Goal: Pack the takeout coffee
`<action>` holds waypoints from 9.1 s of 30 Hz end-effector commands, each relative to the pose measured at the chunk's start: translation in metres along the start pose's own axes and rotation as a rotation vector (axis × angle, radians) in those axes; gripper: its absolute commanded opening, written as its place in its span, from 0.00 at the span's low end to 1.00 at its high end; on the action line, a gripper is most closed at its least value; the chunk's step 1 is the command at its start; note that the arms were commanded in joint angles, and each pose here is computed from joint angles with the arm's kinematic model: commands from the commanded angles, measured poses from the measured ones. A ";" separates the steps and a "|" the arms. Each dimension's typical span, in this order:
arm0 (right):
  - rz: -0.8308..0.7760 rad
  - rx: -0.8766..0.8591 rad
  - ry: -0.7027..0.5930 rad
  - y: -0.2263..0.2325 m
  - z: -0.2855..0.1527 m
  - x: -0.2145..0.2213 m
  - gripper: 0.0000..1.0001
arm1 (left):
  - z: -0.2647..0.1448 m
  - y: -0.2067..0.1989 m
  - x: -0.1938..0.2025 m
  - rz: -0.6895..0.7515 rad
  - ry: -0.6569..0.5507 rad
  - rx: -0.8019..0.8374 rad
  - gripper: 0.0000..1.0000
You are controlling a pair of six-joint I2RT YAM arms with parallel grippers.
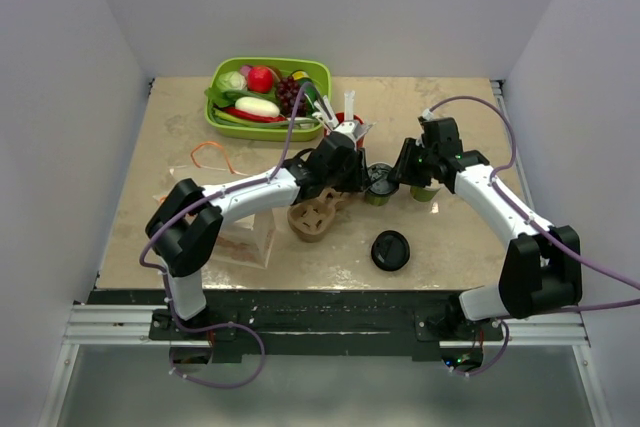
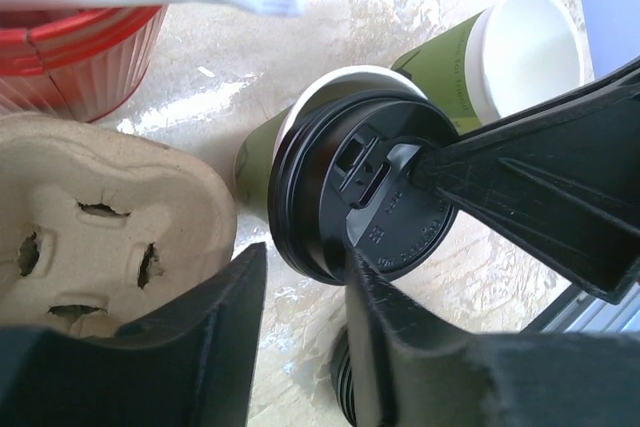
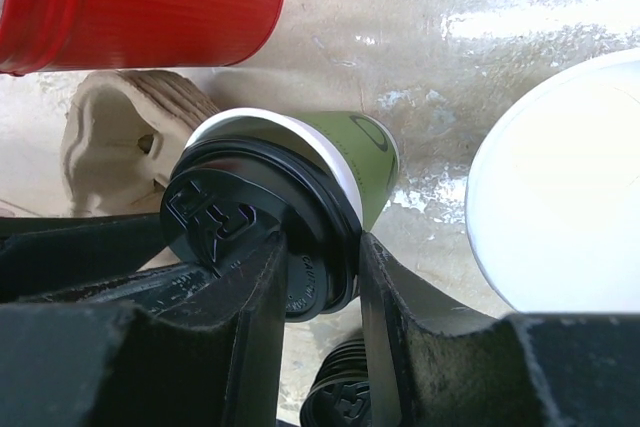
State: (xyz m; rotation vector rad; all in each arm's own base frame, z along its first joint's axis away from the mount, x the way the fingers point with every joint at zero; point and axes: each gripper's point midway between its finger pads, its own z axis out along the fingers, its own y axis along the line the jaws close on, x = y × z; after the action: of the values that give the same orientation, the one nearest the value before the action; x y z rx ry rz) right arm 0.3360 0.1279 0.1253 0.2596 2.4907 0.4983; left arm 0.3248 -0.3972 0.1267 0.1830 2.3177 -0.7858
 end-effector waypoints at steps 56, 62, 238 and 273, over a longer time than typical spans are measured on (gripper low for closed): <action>-0.054 -0.017 0.016 0.003 -0.010 0.001 0.51 | 0.000 -0.018 -0.030 0.207 -0.028 -0.168 0.00; -0.039 -0.055 -0.029 0.014 -0.022 -0.010 0.60 | -0.010 -0.023 -0.038 0.199 -0.076 -0.139 0.00; -0.163 -0.050 0.013 0.031 -0.045 0.022 0.90 | -0.056 -0.037 -0.030 0.155 0.007 0.099 0.00; -0.131 -0.076 0.033 0.040 -0.043 0.021 0.87 | -0.035 -0.016 -0.005 0.122 0.112 0.096 0.00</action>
State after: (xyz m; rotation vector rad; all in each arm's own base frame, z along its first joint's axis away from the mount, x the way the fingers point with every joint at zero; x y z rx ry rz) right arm 0.2886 0.1532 0.1401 0.0512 2.5559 0.5104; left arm 0.3016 -0.3868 0.1581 0.4295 2.3525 -0.8169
